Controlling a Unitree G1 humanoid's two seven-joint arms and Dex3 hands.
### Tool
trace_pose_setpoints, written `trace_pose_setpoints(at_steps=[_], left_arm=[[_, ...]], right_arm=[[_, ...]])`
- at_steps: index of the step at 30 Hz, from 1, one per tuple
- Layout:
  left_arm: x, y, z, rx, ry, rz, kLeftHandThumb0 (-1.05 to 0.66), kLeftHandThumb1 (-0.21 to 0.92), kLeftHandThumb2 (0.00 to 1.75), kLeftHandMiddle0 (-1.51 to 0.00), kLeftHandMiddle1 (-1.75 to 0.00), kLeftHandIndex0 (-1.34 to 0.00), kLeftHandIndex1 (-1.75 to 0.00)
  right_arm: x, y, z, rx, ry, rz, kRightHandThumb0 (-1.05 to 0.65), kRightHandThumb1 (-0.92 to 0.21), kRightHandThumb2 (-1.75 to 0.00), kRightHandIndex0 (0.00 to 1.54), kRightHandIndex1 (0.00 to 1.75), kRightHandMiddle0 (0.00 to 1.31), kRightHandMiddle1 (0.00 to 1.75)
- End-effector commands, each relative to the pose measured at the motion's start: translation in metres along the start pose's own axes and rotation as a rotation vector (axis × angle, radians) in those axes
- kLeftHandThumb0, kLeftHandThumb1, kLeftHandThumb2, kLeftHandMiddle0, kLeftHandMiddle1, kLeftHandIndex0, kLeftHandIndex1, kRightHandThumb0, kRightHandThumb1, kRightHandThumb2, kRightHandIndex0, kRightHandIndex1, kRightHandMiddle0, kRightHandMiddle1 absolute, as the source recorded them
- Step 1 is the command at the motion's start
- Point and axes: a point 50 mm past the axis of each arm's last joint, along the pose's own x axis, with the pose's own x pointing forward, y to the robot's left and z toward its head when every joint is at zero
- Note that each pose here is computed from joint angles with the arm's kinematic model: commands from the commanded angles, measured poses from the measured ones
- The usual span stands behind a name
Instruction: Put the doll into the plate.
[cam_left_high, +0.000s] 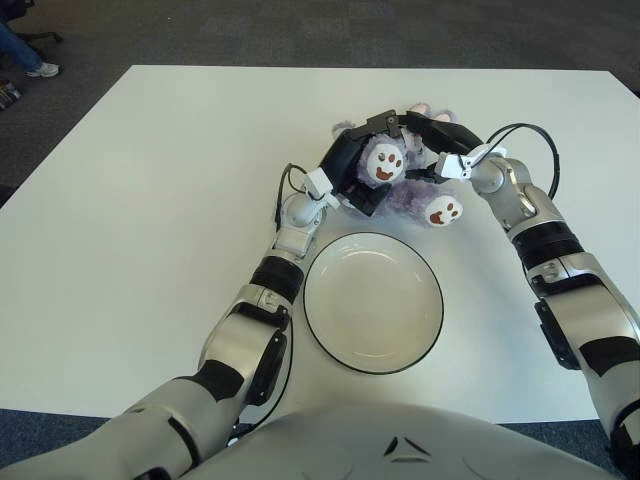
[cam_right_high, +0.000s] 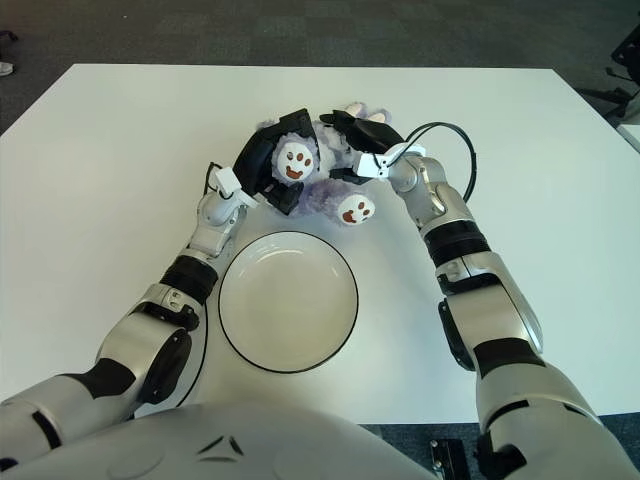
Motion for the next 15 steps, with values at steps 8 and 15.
trace_pose_setpoints(at_steps=[8, 15], left_arm=[[0.001, -0.003, 0.002, 0.052, -0.026, 0.013, -0.01, 0.17, 1.43, -0.65, -1.68, -0.64, -1.66], [0.001, -0.004, 0.002, 0.066, -0.035, 0.018, -0.01, 0.19, 1.37, -0.67, -1.62, -0.66, -1.60]], right_arm=[[0.005, -0.009, 0.019, 0.071, -0.101, 0.017, -0.60, -0.92, -0.86, 0.16, 0.21, 0.00, 0.43], [-0.001, -0.009, 0.023, 0.137, -0.221, 0.061, -0.58, -0.92, -0.84, 0.21, 0.25, 0.00, 0.61]])
